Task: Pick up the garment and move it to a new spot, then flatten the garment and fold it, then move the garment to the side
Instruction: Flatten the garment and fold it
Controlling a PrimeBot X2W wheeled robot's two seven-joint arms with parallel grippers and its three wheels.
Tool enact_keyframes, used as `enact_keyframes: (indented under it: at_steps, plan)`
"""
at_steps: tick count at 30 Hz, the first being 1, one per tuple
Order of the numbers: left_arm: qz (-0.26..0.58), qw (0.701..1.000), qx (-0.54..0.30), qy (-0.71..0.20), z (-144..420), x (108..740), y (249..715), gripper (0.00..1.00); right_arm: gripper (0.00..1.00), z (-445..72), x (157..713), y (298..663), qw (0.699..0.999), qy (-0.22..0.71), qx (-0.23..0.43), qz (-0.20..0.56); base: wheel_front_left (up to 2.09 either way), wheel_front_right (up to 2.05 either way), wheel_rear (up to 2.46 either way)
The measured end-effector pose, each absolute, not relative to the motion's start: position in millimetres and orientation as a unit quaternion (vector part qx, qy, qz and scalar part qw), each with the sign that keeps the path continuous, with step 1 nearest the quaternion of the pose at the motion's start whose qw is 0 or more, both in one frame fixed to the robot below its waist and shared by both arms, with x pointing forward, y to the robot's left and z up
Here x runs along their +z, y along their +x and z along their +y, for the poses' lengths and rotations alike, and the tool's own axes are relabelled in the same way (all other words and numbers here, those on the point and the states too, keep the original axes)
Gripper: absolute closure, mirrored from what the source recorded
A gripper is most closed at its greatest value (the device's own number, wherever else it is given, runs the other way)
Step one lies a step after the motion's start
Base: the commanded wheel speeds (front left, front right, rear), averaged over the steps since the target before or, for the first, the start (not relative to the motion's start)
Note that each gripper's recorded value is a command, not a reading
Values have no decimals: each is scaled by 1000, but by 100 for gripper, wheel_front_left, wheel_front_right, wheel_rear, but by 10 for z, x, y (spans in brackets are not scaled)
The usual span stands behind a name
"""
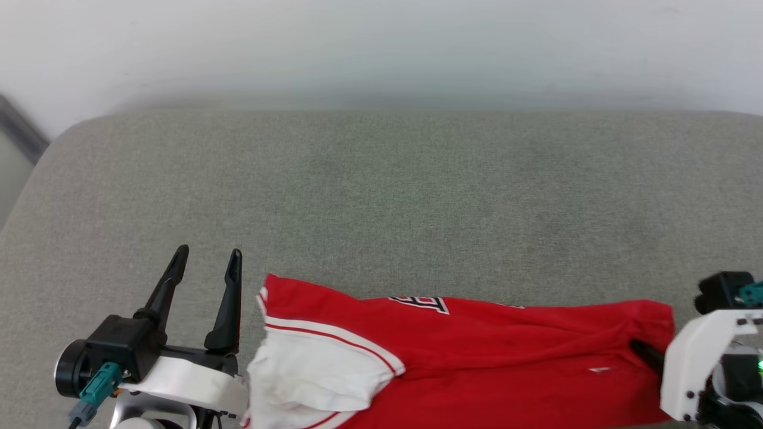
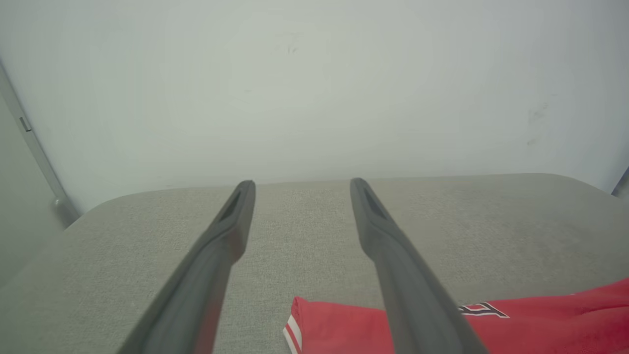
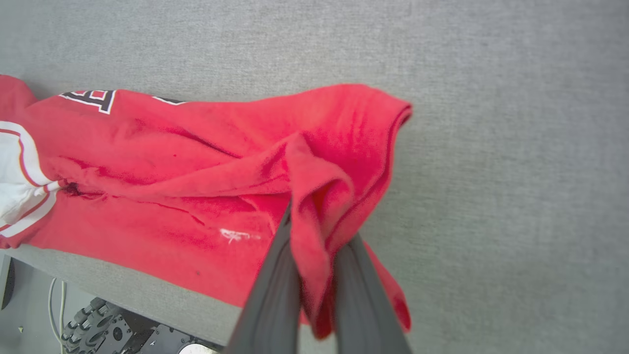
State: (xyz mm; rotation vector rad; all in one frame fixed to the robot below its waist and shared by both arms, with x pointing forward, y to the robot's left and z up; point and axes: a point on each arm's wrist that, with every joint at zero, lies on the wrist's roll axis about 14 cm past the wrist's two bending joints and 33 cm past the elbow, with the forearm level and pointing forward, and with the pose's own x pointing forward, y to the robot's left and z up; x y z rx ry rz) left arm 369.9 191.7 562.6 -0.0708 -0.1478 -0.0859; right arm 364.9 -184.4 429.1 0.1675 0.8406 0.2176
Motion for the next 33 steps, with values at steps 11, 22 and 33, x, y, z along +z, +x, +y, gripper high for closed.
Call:
enact_keyframes:
  at_steps: [11,22,33]
  plan:
    - [-81,994,-58,-45,1786,5679,3618,0,100,-2719,4510,3330,913,115,-23,390,0,0,0]
    - [-78,995,-55,-44,1809,5685,3582,0,100,-1579,4706,3373,850,309,160,394,0,0,0]
    - [-78,995,-33,-55,1928,5665,3562,0,100,-402,4716,3444,730,432,329,414,0,0,0]
